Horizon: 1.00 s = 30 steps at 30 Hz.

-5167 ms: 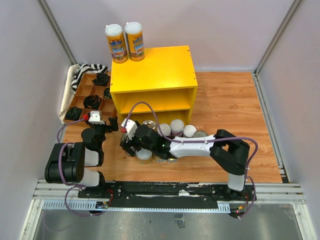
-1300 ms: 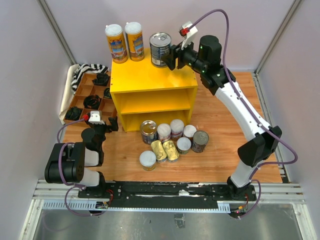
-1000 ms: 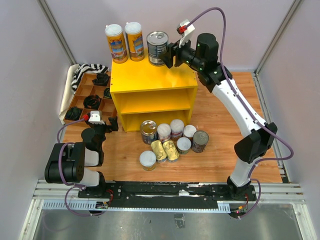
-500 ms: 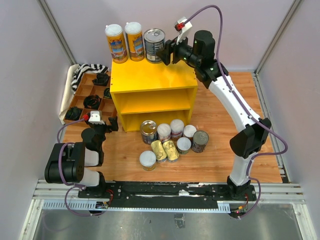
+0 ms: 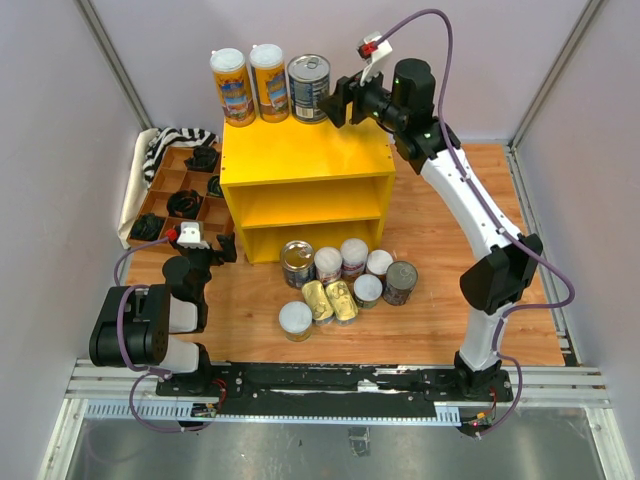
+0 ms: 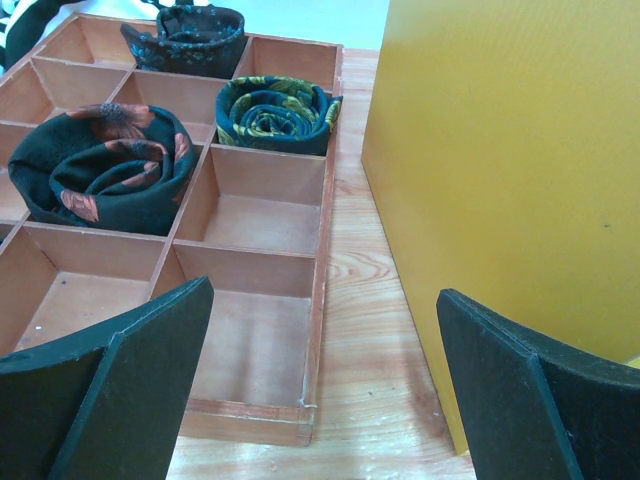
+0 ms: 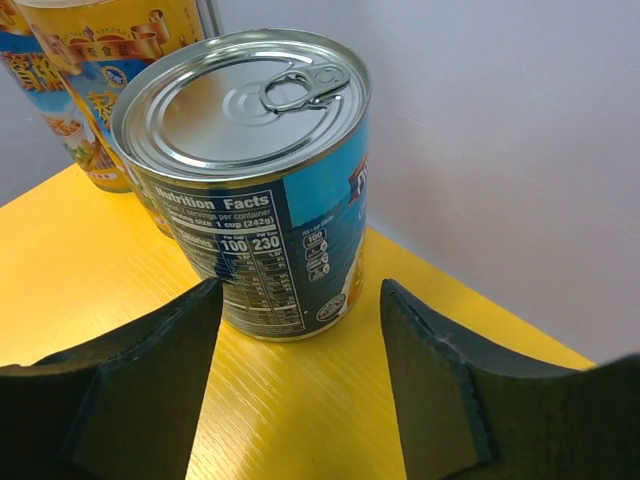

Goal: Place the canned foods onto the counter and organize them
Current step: Place the canned food on the counter, then pick up the canned food from the center of the board.

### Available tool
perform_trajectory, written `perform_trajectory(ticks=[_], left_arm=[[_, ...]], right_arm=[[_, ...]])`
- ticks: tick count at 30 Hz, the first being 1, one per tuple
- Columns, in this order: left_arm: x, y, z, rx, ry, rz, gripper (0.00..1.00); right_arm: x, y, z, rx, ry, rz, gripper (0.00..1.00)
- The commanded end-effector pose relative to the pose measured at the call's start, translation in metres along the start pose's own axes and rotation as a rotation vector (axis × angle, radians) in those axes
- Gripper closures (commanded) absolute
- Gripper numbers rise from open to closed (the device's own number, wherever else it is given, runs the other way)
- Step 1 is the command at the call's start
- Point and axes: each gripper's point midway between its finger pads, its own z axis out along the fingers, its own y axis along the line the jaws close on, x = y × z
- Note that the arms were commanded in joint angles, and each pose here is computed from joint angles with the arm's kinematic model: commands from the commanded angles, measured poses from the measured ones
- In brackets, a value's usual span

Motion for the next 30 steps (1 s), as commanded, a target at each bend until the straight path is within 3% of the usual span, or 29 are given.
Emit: perform_trajectory(ticks=[1, 5, 9, 24, 30], left_arm=[[-0.005, -0.002, 0.004, 0.012, -0.019, 0.015, 0.0], [-0.005, -0.002, 0.003, 0.013, -0.018, 0.016, 0.0], [-0.006, -0.003, 0.004, 0.013, -0.02, 0.015, 0.0], [-0.006, -0.003, 0.004, 0.013, -0.02, 0.016, 0.01], [-0.005, -0.002, 0.004, 0.012, -0.019, 0.015, 0.0]], right_arm=[[-0.024, -0.004, -0.005, 0.001, -0.066, -0.012, 0.29], [-0.033, 0.003, -0.019, -0.017, -0.076, -0.004, 0.1], [-0.049, 0.01, -0.042, -0.02, -0.11, -0.009, 0.01], [-0.055, 0.014, -0.113, 0.099, -0.141, -0.018, 0.01], [-0.021, 0.034, -0.134, 0.067, -0.08, -0.079, 0.02]])
